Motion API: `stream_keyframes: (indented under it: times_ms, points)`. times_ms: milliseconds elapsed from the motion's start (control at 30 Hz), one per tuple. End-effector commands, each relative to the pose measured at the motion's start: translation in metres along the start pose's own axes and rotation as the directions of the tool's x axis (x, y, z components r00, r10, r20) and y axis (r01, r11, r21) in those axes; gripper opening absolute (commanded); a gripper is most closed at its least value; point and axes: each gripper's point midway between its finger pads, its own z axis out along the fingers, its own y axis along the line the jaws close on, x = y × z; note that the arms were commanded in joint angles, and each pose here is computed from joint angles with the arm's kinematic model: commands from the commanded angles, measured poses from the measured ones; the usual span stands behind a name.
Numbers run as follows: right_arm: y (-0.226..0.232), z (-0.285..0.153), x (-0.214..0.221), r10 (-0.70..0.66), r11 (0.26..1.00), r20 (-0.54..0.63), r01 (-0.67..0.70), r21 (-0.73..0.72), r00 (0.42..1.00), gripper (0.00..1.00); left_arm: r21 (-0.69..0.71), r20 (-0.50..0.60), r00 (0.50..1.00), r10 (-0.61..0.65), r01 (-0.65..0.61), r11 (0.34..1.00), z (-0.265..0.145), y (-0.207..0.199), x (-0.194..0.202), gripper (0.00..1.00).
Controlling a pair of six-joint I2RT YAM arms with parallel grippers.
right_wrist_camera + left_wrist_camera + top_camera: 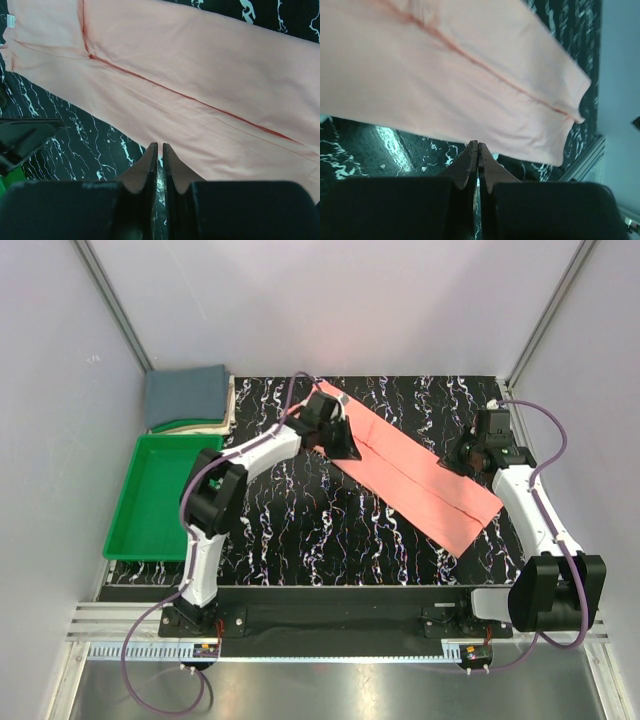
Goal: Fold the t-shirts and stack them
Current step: Fold the tshirt
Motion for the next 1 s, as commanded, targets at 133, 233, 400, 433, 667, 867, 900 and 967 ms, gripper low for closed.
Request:
stream_keyframes:
  times_ms: [133,233,400,433,667,867,900,967]
  points:
    - [0.008,-0.012,-0.001,0.012,0.999,0.017,-0.011,-0.049,1.000,0.14,-0.030,-0.123,0.990,-0.068,0.065,0.997,0.053,0.028,0.051,0.02]
    - [0.010,-0.015,-0.002,0.006,0.998,0.021,-0.005,-0.059,1.000,0.14,-0.064,-0.149,0.985,-0.089,0.080,0.995,0.063,0.043,0.063,0.02]
    - [0.009,-0.019,-0.002,-0.008,0.998,0.031,0.010,-0.061,0.999,0.14,-0.176,-0.176,0.979,-0.101,0.070,0.982,0.052,0.067,0.078,0.02]
    - [0.010,-0.019,-0.002,-0.009,0.998,0.035,0.011,-0.061,0.999,0.14,-0.180,-0.173,0.980,-0.094,0.063,0.982,0.049,0.067,0.078,0.02]
    - [0.014,-0.016,-0.006,0.001,0.998,0.025,0.001,-0.070,1.000,0.15,-0.115,-0.100,0.993,-0.057,0.045,0.992,0.024,0.024,0.051,0.06]
    - [0.014,-0.017,-0.007,-0.007,0.998,0.031,0.009,-0.070,1.000,0.15,-0.029,-0.098,0.995,-0.010,0.007,1.000,0.041,-0.019,0.047,0.07]
    - [0.014,-0.017,-0.006,-0.008,0.998,0.030,0.010,-0.069,1.000,0.15,-0.015,-0.112,0.994,0.004,-0.006,1.000,0.047,-0.026,0.054,0.07]
    - [0.014,-0.017,-0.006,-0.013,0.998,0.030,0.015,-0.069,0.999,0.15,-0.015,-0.133,0.991,0.009,-0.012,1.000,0.057,-0.030,0.065,0.07]
